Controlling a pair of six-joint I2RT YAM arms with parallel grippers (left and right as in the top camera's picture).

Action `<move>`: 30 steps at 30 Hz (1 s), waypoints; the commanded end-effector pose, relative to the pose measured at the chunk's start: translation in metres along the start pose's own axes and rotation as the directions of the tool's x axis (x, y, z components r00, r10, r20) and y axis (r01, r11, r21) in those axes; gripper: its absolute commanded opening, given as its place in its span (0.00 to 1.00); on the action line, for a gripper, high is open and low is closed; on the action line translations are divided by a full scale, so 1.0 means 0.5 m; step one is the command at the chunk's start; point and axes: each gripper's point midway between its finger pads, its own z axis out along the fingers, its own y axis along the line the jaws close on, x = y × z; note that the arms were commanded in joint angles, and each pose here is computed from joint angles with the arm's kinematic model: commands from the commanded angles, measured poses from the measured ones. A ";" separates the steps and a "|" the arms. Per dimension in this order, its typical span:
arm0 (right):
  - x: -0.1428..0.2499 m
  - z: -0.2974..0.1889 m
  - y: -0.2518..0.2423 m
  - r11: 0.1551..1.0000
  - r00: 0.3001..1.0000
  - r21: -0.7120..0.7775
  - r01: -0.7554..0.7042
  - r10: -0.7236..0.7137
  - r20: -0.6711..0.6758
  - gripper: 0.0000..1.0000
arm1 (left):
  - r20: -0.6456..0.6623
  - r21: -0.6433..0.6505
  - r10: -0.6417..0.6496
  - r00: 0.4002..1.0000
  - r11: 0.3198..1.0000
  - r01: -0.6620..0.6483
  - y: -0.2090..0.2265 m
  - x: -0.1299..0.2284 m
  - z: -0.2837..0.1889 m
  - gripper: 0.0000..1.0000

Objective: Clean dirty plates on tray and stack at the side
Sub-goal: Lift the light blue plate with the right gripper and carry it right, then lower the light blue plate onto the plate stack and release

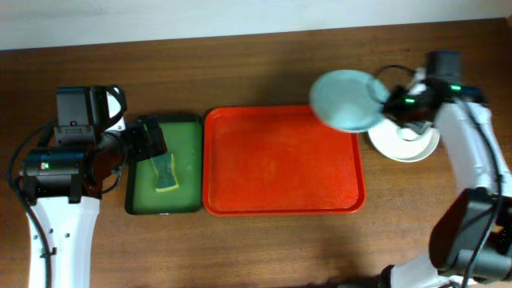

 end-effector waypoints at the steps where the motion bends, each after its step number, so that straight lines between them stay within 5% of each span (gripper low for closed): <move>1: -0.050 -0.058 -0.160 0.986 0.987 0.070 -0.152 0.148 0.059 0.04 | 0.022 0.008 0.000 1.000 1.000 -0.001 -0.002 -0.007 -0.013 0.99; 5: -0.070 -0.082 -0.312 0.928 0.957 0.242 -0.284 0.257 0.136 0.04 | 0.022 0.008 0.000 1.000 1.000 -0.001 -0.002 -0.007 -0.013 0.99; 11: -0.044 0.011 -0.309 0.929 0.969 0.282 -0.242 0.244 0.028 0.08 | 0.022 0.008 0.000 1.000 1.000 -0.001 -0.002 -0.007 -0.013 0.99; 13: -0.036 0.023 -0.267 0.967 0.989 0.215 -0.138 0.146 -0.026 0.51 | 0.022 0.009 0.001 1.000 1.000 -0.002 -0.003 -0.007 -0.013 0.99; 15: -0.017 0.033 -0.210 0.995 0.995 0.096 -0.010 0.019 -0.095 0.70 | 0.022 0.009 0.001 1.000 1.000 -0.001 -0.003 -0.007 -0.013 0.99; 19: 0.031 0.062 -0.103 0.965 0.953 0.024 0.262 -0.255 -0.166 0.59 | 0.022 0.009 0.000 1.000 1.000 -0.001 -0.003 -0.007 -0.013 0.99; 24: 0.105 0.094 0.007 0.796 0.773 -0.034 0.605 -0.596 -0.218 0.36 | 0.020 0.008 0.000 1.000 1.000 -0.001 -0.003 -0.007 -0.012 0.99; 30: 0.118 0.145 0.012 0.742 0.729 -0.034 0.669 -0.665 -0.162 0.40 | 0.017 0.010 0.004 1.000 1.000 -0.004 -0.005 -0.006 -0.011 0.99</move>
